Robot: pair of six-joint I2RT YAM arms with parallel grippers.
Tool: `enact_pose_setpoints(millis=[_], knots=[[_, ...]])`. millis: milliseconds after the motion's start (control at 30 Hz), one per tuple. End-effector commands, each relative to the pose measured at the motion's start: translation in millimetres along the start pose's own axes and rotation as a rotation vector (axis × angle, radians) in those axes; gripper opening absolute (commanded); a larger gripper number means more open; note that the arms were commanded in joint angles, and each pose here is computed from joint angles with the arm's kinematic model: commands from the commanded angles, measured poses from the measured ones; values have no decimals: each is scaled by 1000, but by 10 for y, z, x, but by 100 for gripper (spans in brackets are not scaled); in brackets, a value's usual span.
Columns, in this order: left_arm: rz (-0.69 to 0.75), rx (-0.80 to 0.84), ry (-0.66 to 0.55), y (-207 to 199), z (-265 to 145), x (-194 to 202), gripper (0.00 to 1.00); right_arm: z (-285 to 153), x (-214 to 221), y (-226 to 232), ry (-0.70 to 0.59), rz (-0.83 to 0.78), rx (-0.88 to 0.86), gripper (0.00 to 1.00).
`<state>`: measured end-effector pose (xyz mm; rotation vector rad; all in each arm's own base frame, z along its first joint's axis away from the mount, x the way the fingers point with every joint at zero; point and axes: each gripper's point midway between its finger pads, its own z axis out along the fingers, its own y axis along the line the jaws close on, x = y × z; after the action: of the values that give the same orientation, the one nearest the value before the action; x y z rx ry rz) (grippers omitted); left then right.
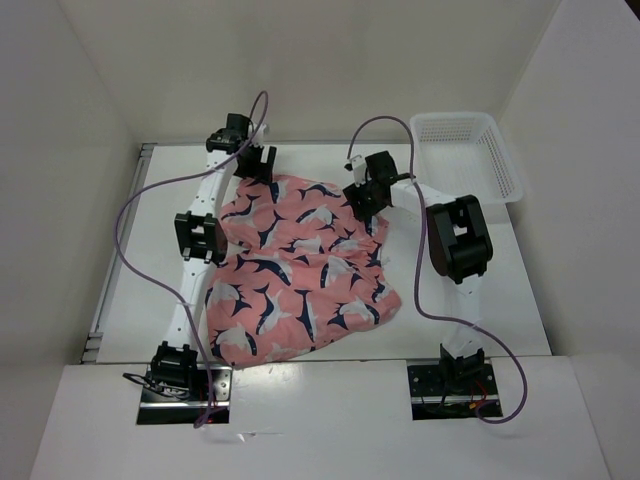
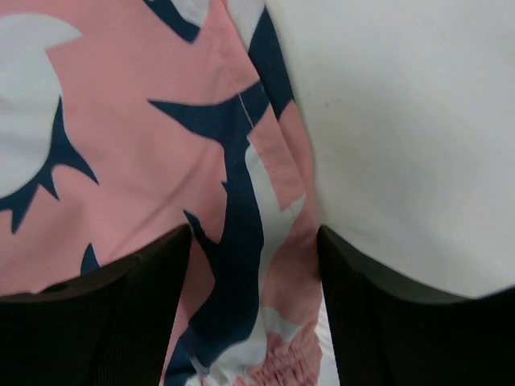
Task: Fold and stack the shorts
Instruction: Fold the shorts
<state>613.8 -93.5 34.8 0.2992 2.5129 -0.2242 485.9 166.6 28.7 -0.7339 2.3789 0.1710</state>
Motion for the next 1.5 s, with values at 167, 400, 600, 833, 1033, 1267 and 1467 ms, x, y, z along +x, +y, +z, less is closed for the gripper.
enact_pose_setpoints(millis=[167, 400, 600, 833, 1033, 1267, 1467], knots=[[-20, -136, 89, 320, 84, 280, 81, 66, 84, 2, 22, 20, -24, 70], [-5, -114, 100, 187, 165, 337, 0, 98, 138, -44, 40, 21, 3, 15], [11, -136, -195, 270, -393, -583, 0, -129, -522, -458, -113, 9, 194, 0], [59, -97, -549, 150, -1723, -1599, 0, -702, -1315, -601, -288, -57, 274, 0], [53, -12, -402, -131, -2069, -1231, 0, -969, -1088, -138, -237, -249, 241, 0], [14, 131, -117, -576, -2534, -469, 0, -1431, -681, -131, -209, -325, 305, 0], [56, 190, 57, -1120, -2922, 600, 0, -1650, -260, 18, -175, -407, 250, 0]])
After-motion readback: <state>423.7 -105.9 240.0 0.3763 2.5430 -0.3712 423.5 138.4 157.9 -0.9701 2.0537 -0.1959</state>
